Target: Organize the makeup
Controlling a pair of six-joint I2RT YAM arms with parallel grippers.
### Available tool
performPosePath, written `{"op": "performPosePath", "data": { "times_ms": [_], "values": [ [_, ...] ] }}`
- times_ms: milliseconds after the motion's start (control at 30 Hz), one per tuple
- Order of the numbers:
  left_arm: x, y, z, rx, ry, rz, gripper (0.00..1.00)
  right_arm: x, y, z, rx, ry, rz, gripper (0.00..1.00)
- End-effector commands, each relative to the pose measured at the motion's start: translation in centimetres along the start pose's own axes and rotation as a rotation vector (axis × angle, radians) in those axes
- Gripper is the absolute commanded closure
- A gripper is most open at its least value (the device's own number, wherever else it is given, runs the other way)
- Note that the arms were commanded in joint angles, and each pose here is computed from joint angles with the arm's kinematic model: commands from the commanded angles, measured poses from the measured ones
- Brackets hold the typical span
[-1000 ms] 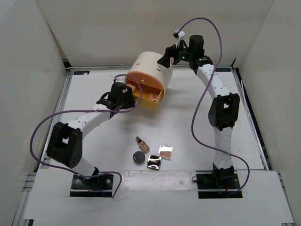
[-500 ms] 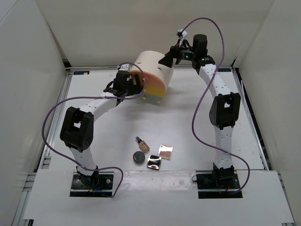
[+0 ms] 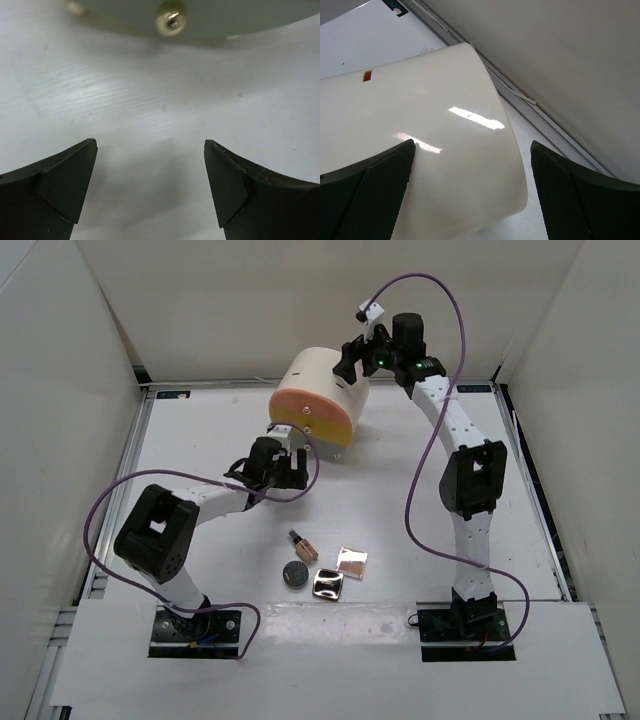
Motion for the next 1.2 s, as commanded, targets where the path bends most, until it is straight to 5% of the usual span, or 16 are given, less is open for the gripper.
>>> {"op": "performPosePath", "data": {
  "times_ms": [0, 367, 1000, 1167],
  "values": [
    [-0.6, 5.1, -3.5, -0.046, -0.148, -0.2, 0.02, 0.5, -1.8, 0.0, 0.044, -0.057, 0.131, 0.03],
    [-5.7, 6.9, -4.5, -0.01, -0.182, -0.299, 0.16, 0.4, -1.3, 0.3, 0.001, -0.063, 0.104, 0.04],
    [-6.1, 6.5, -3.3, 0.049, -0.116, -0.337, 0.8, 0.9, -1.9, 0.7, -0.033, -0.055, 0.113, 0.05],
    [-4.0, 2.8, -1.3, 0.091, -0.058, -0.256, 0.84, 1.6, -1.7, 0.0, -0.046, -0.074, 0.106, 0.05]
  ]
}}
Point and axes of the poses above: each gripper's point midway between its finger pads, its own x axis back along the fingers, its own z axis along the line the jaws close on, y = z × x, the point moved 3 cm from there along x, back along the fingers, and after that the axes turned 12 degrees about x, right-handed, at the moved point
